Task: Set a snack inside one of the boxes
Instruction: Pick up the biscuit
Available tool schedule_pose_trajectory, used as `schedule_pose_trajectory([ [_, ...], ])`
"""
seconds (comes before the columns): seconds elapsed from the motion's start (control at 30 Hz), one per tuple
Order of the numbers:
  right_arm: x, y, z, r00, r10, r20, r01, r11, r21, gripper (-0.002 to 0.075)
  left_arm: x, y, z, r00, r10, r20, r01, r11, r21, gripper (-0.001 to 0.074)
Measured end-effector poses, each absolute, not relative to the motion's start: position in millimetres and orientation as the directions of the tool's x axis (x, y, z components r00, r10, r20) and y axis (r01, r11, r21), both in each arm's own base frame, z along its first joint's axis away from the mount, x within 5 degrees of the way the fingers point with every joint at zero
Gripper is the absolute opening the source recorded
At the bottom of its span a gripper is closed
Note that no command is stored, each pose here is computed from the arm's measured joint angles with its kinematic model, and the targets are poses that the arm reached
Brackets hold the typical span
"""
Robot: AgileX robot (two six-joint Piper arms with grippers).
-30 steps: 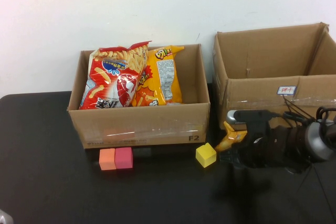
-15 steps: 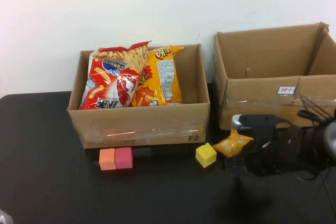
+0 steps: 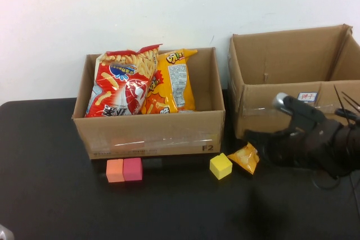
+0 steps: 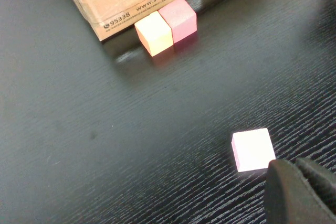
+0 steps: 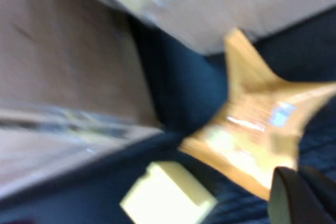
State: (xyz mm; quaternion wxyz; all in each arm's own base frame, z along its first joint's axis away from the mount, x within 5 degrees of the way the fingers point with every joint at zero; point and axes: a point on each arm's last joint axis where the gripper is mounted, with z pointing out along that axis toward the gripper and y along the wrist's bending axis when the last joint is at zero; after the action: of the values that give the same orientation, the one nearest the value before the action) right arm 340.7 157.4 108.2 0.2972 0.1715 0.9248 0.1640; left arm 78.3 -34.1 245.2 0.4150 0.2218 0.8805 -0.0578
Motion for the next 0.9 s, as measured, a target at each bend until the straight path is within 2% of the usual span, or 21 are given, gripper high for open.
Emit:
schedule_pose_trajectory([
  [0.3, 349.8, 173.2, 108.5, -0.813, 0.414, -0.41, 0.202, 0.861, 0.467, 0.0003, 78.3, -34.1, 245.2, -0.557, 0.343, -0.756, 0.439, 0.895, 0.082, -0.0001],
  [0.47, 352.4, 170.0, 97.7, -0.806, 0.39, -0.445, 0.194, 0.885, 0.424, 0.002, 78.3, -34.1, 245.2, -0.557, 0.343, -0.756, 0.439, 0.895, 0.082, -0.0001],
  [0.53, 352.7, 169.5, 96.1, -0.802, 0.398, -0.444, 0.204, 0.883, 0.423, 0.0075, 78.3, -34.1, 245.2, -0.557, 0.343, -0.756, 0.439, 0.895, 0.082, -0.0001],
  [0.7, 357.9, 168.7, 99.2, -0.765, 0.463, -0.448, 0.257, 0.857, 0.447, 0.0367, 78.3, -34.1, 245.2, -0.557, 0.343, -0.756, 0.439, 0.895, 0.082, -0.0001],
  [0.77, 361.4, 167.3, 99.3, -0.743, 0.478, -0.468, 0.27, 0.854, 0.444, 0.0459, 78.2, -34.1, 244.7, -0.558, 0.343, -0.755, 0.439, 0.895, 0.082, -0.0001],
  [0.9, 370.7, 168.4, 90.1, -0.727, 0.479, -0.492, 0.279, 0.861, 0.425, 0.0515, 78.2, -34.1, 244.7, -0.558, 0.343, -0.755, 0.439, 0.895, 0.082, -0.0001],
])
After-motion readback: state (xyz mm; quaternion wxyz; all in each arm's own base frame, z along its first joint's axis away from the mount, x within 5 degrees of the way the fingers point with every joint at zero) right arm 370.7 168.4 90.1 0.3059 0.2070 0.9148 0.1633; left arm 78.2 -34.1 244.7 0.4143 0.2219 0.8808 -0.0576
